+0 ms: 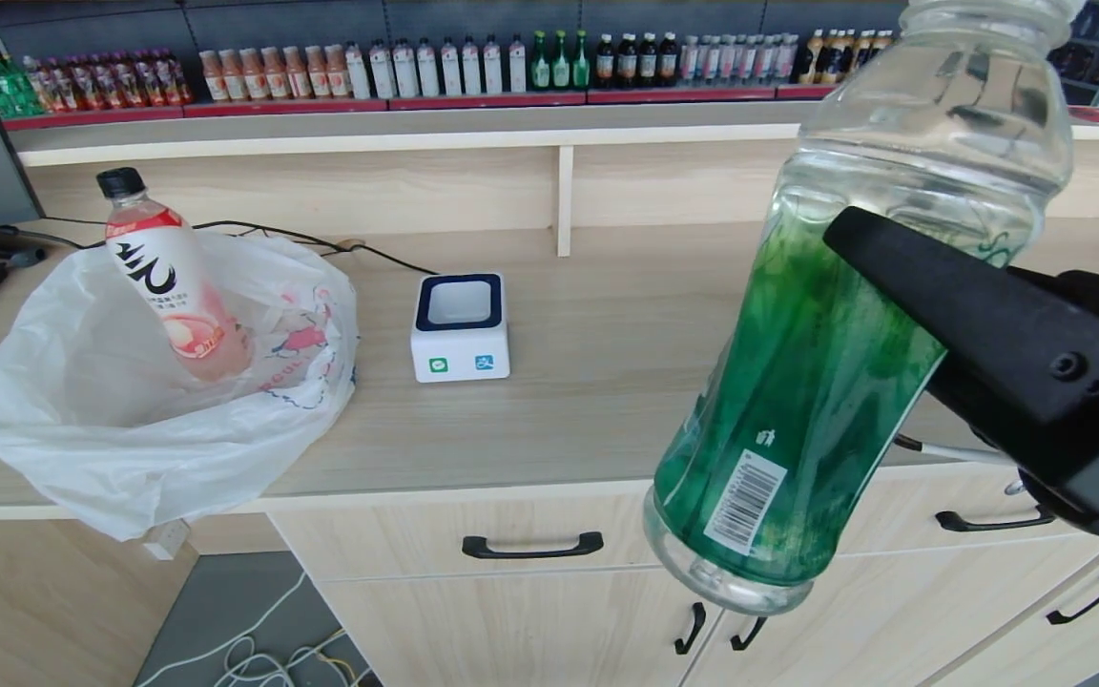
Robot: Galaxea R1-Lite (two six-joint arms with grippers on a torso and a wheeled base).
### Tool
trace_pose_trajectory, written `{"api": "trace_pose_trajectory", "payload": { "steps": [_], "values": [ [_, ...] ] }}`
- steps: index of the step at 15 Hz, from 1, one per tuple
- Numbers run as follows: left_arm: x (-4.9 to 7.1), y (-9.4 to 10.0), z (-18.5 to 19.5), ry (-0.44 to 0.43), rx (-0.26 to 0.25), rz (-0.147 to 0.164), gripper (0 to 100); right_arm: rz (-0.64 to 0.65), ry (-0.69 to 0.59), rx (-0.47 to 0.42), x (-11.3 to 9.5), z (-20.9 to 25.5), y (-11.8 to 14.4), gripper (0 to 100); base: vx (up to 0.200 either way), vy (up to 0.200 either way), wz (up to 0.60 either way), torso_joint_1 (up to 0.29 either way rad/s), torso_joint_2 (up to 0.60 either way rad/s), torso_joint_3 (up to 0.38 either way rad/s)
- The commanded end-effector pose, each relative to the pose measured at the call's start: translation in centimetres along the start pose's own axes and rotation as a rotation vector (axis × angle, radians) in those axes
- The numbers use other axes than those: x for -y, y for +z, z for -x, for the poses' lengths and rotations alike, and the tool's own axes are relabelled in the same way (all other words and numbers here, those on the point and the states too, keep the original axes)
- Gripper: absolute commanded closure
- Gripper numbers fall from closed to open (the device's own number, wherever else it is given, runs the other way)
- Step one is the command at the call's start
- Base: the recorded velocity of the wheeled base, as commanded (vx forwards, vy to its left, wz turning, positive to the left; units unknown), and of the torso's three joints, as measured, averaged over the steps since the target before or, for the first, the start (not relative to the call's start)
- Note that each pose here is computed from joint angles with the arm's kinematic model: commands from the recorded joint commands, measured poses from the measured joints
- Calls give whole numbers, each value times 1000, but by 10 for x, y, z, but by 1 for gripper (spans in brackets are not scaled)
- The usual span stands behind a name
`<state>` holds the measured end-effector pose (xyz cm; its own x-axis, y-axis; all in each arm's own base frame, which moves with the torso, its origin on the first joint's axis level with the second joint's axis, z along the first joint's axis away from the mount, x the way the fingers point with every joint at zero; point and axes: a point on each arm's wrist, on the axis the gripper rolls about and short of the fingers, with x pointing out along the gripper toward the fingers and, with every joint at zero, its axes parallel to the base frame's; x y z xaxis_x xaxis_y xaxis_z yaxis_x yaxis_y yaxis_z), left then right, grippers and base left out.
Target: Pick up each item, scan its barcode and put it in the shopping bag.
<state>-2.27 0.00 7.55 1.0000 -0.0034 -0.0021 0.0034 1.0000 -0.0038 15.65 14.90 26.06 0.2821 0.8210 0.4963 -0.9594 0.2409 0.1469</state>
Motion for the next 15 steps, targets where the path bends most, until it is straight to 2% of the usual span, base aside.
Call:
{"api": "trace_pose_trajectory", "payload": {
  "steps": [1, 4, 6, 15],
  "values": [
    [0, 0, 0, 0, 1, 1, 0, -12, -7, -16, 4, -2, -6, 100, 0, 0, 0, 0, 0, 0],
    [0, 0, 0, 0, 1, 1, 0, -58, 5, 4, 2, 0, -5, 100, 0, 0, 0, 0, 0, 0],
    [0, 0, 0, 0, 1, 1, 0, -146, 46, 10, -7, -1, -8, 100, 0, 0, 0, 0, 0, 0],
    [0, 0, 0, 0, 1, 1, 0, -179, 48, 9, -5, -4, -9, 100, 0, 0, 0, 0, 0, 0]
  ]
}}
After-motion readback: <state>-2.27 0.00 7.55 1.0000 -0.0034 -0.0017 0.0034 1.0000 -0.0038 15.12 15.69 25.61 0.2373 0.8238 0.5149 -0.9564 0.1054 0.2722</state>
